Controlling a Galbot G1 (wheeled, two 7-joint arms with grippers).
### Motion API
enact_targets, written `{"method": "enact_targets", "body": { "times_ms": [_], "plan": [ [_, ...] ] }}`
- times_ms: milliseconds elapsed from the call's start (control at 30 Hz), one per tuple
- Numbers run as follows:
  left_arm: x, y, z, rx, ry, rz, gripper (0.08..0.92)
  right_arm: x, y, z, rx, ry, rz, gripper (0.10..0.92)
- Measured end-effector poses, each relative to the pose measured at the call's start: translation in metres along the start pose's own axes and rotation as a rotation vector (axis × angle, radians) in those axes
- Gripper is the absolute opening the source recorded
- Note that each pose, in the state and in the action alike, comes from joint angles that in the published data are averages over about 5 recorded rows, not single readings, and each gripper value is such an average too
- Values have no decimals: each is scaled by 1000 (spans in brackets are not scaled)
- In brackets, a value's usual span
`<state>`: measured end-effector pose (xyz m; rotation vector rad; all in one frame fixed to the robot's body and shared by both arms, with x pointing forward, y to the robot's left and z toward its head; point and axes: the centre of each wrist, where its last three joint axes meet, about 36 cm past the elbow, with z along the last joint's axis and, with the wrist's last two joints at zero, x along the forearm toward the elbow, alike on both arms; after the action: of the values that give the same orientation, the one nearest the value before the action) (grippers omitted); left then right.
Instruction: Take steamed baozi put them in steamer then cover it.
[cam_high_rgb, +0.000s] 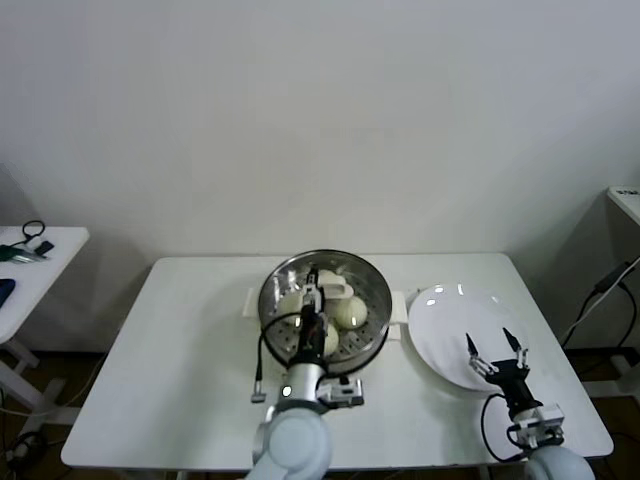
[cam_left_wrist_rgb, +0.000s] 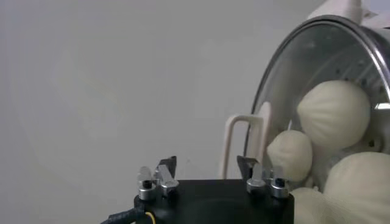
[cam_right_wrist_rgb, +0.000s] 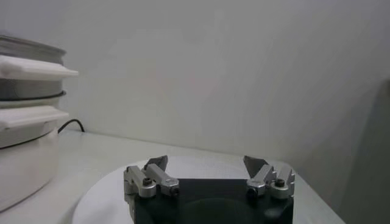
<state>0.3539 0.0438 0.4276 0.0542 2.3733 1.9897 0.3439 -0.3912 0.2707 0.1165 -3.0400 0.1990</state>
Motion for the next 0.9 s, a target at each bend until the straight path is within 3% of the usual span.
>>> {"method": "enact_targets", "body": {
  "times_ms": [133, 233, 567, 700, 900],
  "plan": [
    [9, 11, 9, 44, -16, -14, 778, 0, 4, 0, -9, 6, 2, 823],
    [17, 18, 17, 81, -38, -24, 815, 1, 8, 1, -14, 9, 4, 823],
    [39, 35, 55, 288, -102, -77, 823, 0, 17, -2, -31, -28, 28, 823],
    [39, 42, 83, 423, -89, -95, 823, 0, 21, 0, -39, -43, 28, 823],
    [42, 44, 143, 692, -33, -65, 823, 1, 23, 4, -49, -59, 32, 823]
  ]
}}
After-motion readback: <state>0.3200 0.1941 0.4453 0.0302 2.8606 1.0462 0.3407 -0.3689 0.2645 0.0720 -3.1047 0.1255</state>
